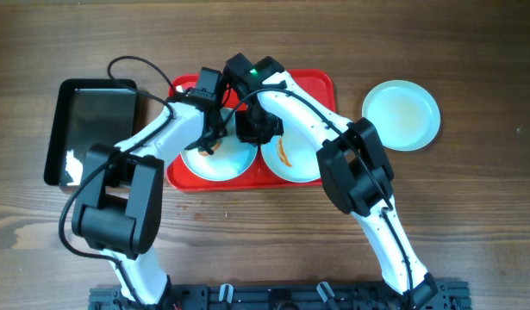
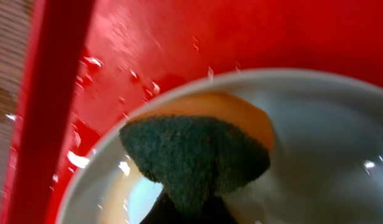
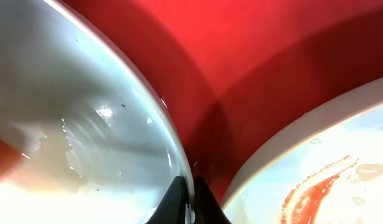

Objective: Clean dirty plates on tray and stack at the side
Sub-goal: 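Hold the left plate with the right gripper and scrub with sponge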

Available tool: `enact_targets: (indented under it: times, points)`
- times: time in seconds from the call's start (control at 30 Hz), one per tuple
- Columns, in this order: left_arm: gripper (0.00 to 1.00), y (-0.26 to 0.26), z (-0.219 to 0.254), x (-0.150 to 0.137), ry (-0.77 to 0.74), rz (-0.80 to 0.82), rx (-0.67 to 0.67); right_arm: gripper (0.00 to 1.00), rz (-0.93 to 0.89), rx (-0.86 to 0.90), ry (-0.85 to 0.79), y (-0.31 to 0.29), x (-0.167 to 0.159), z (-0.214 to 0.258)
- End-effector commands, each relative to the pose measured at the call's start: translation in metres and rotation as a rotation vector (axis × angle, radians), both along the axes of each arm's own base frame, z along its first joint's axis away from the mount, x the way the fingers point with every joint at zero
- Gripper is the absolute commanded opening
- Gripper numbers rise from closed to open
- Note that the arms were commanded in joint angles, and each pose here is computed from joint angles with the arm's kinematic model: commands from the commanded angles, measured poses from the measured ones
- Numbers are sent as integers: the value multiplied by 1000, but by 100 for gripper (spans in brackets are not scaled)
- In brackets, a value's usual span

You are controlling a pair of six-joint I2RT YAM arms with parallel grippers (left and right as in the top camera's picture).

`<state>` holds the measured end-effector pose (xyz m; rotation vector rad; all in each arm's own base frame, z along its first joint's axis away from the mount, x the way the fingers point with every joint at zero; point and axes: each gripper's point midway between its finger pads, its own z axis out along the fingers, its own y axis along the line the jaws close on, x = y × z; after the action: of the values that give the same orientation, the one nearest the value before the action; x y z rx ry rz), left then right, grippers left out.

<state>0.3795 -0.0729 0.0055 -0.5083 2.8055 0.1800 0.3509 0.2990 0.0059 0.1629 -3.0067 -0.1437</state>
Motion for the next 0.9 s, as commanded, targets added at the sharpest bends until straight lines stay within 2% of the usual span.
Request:
enact_targets:
  times: [0.0,0.07,0.2,0.3,0.43,0.5,0.6,0.7,0.8,0.87]
  points:
    - [4,46,-16,2,14,77,129,4,16,-101,-14,-20,2,-12]
    - [4,58,-16,-2,43,69,150,4,16,-101,-14,-20,2,-12]
    - [4,85,-10,-38,177,125,250,4,12,-94,-23,-18,4,-12]
    - [4,99,18,-46,140,170,406,4,11,-82,-20,-16,4,-12]
    - [4,85,59,-46,39,127,480,4,-15,-81,-26,-15,6,-12]
    - [4,64,69,-46,-26,147,396,4,-15,-81,-26,-15,6,-12]
    - [4,3,48,-46,17,83,96,4,-19,-80,-26,-16,7,-12]
    - [4,-43,37,-44,45,19,-110,4,-19,-81,-25,-17,7,-12]
    - [4,-47,20,-48,88,15,-108,4,-19,-78,-23,-16,6,-12]
    - [4,-60,3,-45,110,5,-167,4,-19,-77,-23,-16,7,-12]
